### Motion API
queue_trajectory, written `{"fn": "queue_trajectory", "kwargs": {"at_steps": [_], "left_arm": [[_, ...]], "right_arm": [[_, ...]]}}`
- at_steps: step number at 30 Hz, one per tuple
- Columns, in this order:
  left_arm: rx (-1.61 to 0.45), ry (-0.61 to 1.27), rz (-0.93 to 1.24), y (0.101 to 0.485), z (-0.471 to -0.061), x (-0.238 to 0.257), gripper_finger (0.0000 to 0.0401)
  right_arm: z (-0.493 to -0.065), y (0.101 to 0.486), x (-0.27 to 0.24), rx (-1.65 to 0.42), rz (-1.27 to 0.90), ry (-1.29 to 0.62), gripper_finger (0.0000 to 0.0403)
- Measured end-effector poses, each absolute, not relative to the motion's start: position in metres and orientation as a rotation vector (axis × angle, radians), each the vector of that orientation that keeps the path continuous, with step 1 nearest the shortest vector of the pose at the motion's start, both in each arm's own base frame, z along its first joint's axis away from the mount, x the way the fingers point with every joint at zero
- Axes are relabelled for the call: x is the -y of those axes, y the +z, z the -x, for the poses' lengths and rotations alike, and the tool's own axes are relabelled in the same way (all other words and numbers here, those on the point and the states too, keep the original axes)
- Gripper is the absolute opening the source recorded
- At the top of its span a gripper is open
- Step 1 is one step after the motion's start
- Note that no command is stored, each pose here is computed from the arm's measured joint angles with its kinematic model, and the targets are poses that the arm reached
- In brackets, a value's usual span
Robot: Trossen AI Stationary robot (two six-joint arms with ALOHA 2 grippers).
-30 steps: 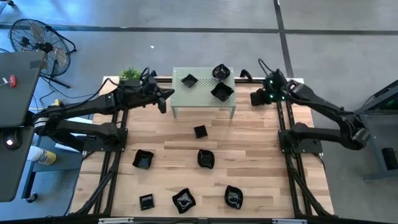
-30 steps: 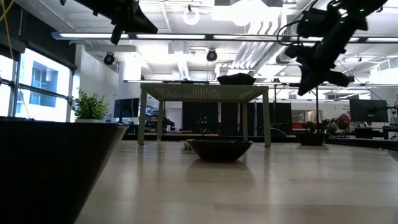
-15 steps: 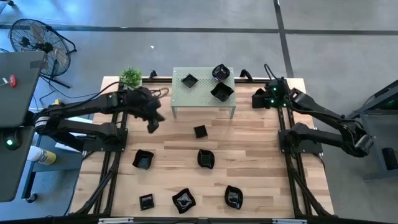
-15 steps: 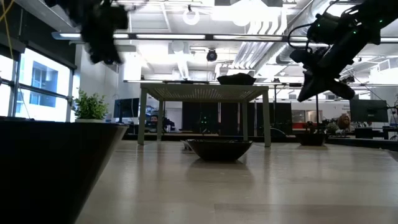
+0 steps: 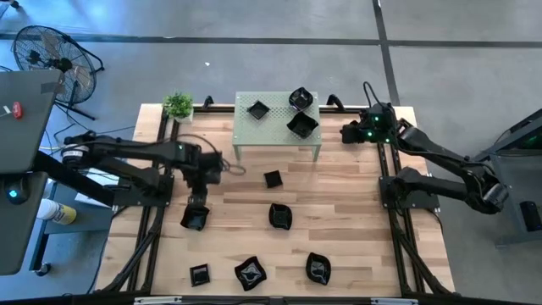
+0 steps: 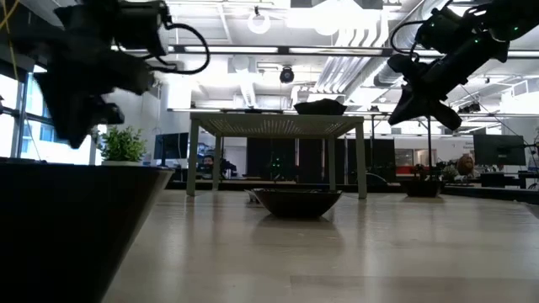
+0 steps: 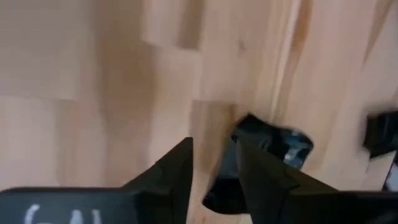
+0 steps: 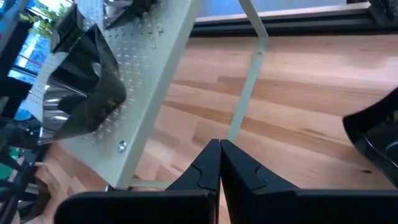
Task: Pick & Place Mini shaped plates
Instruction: Stack the black distorted square plate on top of the black distorted square plate on the shelf
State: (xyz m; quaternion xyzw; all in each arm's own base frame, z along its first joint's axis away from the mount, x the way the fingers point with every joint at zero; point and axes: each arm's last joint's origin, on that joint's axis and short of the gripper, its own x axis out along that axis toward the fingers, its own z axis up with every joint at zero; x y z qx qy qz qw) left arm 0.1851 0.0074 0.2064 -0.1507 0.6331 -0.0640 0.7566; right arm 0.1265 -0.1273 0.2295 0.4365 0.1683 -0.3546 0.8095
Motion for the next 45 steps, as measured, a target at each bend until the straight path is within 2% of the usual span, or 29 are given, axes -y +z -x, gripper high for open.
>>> {"fn": "queue_trajectory", "kwargs": {"at_steps": [4,11,25,29,34,39,45], "left_arm": [[-1.383,-0.192,0.275,0.199,-0.188,0.009,0.0128],[-1.409,-0.158,0.237,0.179,-0.181,0.024,0.0117],[-1.404,-0.180,0.228,0.169,-0.178,0.035,0.0004],[-1.389,-0.164,0.275,0.181,-0.183,0.036,0.0002],[-1.300,-0.125,0.373,0.212,-0.200,0.033,0.0001],[-1.242,-0.057,0.457,0.242,-0.210,0.016,0.0001],[-1.230,0.041,0.524,0.259,-0.206,-0.010,0.0000]], "right_arm": [[-0.126,0.230,0.127,-0.360,-0.932,-0.757,0.0006],[-0.126,0.229,0.127,-0.368,-0.913,-0.752,0.0002],[-0.128,0.232,0.129,-0.343,-0.898,-0.747,0.0002],[-0.128,0.233,0.129,-0.331,-0.894,-0.736,0.0002],[-0.129,0.241,0.128,-0.307,-0.883,-0.698,0.0004],[-0.136,0.270,0.116,-0.318,-0.790,-0.623,0.0005],[-0.148,0.310,0.090,-0.354,-0.690,-0.596,0.0005]]}}
